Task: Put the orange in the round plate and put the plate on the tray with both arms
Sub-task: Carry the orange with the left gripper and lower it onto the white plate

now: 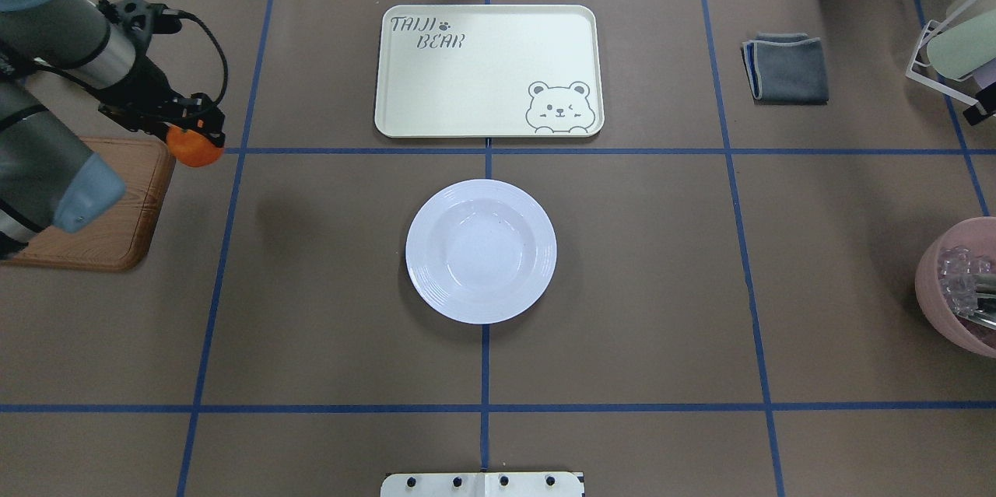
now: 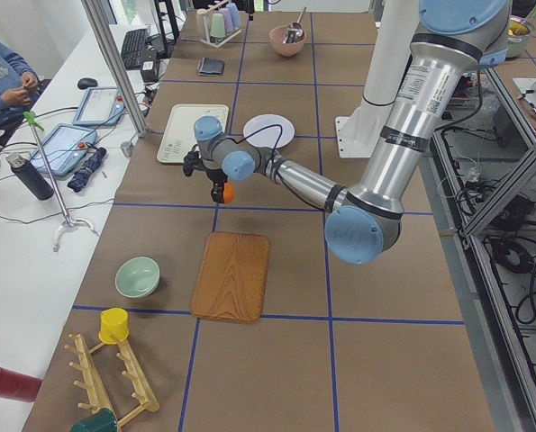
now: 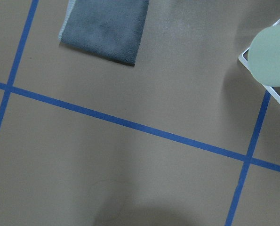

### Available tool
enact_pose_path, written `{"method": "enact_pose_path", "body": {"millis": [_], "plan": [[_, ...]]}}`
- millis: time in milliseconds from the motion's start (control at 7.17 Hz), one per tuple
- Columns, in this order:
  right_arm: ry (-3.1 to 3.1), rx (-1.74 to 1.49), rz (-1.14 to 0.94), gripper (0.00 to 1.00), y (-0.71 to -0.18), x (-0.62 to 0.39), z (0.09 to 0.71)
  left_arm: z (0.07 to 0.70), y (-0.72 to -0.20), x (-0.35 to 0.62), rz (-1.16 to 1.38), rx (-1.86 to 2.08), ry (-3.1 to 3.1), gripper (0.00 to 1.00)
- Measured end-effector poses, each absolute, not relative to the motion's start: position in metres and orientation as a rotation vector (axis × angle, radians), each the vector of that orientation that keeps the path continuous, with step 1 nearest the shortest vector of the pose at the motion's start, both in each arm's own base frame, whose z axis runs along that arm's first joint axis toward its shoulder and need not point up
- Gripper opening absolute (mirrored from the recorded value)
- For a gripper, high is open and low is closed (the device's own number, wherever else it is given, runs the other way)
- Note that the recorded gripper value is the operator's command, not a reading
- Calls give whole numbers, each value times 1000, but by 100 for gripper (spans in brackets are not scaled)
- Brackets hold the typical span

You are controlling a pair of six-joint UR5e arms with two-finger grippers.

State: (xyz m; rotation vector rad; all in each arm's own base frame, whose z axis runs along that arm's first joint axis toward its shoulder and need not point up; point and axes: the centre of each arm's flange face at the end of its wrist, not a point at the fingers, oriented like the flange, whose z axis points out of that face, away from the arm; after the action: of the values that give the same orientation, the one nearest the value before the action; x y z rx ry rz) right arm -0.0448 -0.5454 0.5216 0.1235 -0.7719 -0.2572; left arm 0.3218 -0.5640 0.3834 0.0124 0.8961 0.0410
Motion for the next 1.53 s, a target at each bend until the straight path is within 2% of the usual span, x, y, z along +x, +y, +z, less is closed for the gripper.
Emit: {"method": "enact_pose_path", "body": {"millis": [419, 698, 1116, 1395, 1535], "plan": [[-773, 113, -253, 100, -545, -52, 521, 219, -491, 477, -86, -73, 891, 0], [-774, 103, -252, 100, -545, -60, 520, 151, -458, 562, -116, -86, 864, 0], [-785, 102, -245, 100, -547, -83, 499, 133, -449, 621, -122, -77, 817, 0], [-828, 87, -168, 100, -553, -146, 430, 147, -445, 634, -122, -77, 792, 0], [-855, 75, -127, 100, -552, -176, 394, 154, -442, 638, -119, -75, 789, 90]]}}
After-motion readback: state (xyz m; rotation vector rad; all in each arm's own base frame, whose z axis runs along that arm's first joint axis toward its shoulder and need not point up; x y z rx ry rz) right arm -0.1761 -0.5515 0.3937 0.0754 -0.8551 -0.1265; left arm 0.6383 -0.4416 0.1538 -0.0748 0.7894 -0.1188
